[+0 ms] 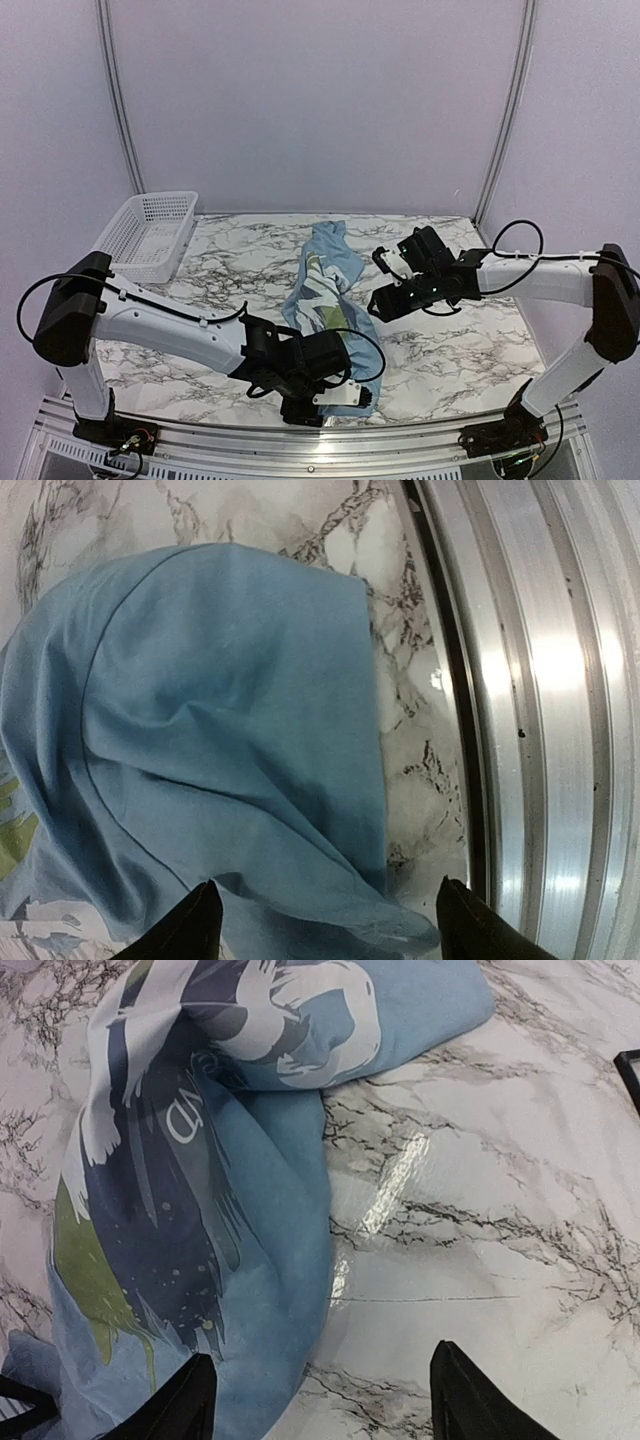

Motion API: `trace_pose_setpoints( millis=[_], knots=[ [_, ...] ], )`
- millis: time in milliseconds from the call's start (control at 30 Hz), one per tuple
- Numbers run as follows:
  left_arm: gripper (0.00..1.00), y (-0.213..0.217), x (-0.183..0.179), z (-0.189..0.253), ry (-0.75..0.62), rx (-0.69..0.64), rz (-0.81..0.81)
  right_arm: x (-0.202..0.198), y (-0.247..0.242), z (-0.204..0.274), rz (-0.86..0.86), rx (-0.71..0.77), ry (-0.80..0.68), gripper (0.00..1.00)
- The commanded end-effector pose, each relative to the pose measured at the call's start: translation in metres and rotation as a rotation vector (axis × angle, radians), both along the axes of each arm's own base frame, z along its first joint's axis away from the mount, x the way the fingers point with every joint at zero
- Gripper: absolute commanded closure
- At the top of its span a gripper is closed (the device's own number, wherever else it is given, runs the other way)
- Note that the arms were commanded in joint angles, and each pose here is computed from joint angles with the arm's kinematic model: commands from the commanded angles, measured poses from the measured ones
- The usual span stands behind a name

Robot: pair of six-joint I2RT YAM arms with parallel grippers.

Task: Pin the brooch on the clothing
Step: Place the crumpled clothing at the center of the board, then pick up the crumped clothing from the center of the board.

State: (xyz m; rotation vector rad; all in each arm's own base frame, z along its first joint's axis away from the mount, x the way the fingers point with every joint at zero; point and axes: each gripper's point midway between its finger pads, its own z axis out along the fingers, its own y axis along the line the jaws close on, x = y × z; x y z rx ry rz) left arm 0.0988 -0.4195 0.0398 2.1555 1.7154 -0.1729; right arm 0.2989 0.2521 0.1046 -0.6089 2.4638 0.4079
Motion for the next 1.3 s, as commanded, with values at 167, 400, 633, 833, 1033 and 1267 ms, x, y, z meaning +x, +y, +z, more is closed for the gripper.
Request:
trace_pose_setpoints(
  millis=[167,400,633,833,1033,1267],
  knots=[
    [0.84,0.019,0.031,-0.009,-0.019,0.036,0.143,-0.011,-0.004,-0.002,-0.006,0.020,0.014,0.33],
    [1.00,0.023,0.100,0.111,0.023,-0.329,0.515,-0.006,-0.009,0.021,0.014,-0.012,-0.046,0.33],
    [1.00,0.182,0.206,0.166,-0.187,-0.547,1.177,-0.005,0.000,0.038,0.090,0.001,-0.093,0.33],
    [1.00,0.262,0.206,0.098,-0.149,-0.413,1.449,-0.002,0.015,0.027,0.143,0.016,-0.079,0.35],
    [0.18,0.282,0.204,0.084,-0.216,-0.310,1.467,0.003,0.041,0.002,0.205,-0.022,-0.043,0.39],
    [0.15,0.185,0.134,0.091,-0.082,-0.297,0.865,0.006,0.098,-0.016,0.325,0.107,-0.007,0.37]
  ],
)
